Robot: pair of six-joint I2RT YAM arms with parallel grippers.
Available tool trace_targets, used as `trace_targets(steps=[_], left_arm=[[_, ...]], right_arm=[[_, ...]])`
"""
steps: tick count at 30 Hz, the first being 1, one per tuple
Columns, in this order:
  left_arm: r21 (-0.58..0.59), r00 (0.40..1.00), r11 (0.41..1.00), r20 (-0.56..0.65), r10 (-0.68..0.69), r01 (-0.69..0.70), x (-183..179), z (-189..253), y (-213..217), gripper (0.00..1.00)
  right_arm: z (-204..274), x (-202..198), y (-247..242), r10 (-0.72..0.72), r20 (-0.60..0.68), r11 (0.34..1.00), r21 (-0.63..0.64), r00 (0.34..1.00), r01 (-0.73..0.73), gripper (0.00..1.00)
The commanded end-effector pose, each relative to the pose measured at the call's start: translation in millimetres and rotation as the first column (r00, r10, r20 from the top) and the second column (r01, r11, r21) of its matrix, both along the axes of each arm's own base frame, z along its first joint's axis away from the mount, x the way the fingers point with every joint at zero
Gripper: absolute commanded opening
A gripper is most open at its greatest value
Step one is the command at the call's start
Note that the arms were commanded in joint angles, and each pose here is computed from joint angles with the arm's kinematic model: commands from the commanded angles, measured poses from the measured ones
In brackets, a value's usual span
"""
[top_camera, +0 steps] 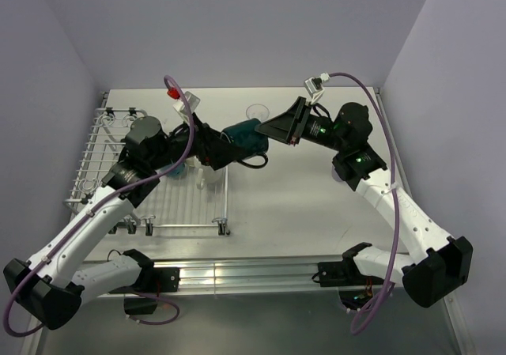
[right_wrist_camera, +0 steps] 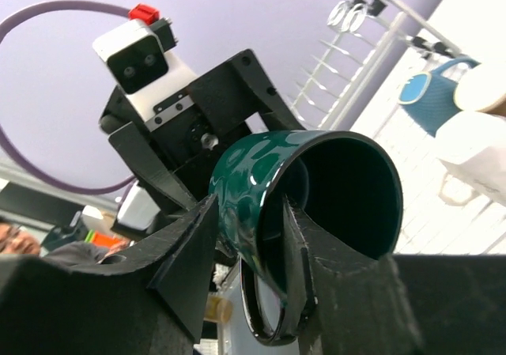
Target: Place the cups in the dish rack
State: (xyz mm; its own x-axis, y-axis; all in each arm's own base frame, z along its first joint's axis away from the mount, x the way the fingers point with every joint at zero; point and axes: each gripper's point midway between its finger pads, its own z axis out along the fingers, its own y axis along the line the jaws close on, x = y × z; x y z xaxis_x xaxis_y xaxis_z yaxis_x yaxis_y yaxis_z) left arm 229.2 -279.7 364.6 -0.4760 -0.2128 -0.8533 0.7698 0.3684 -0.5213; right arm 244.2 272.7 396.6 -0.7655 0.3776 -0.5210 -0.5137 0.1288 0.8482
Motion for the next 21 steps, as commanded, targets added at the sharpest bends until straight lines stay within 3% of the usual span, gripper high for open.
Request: trace_targets(steps=[1,21], left_arm=[[-0.051,0.993,0.997,0.109,0.055,-0.05,-4,41,11,0.0],[0.137,0.971,0.962,0.01,0.237,-0.236,-9,21,54,0.0]], right_arm=[[17,-4,-5,-0.038,0.075,0.999,0.006,0.996,0.037,0.45],[-12,15,-13,-0.151,0.04,0.983,-0.103,0.988,0.154,0.48]])
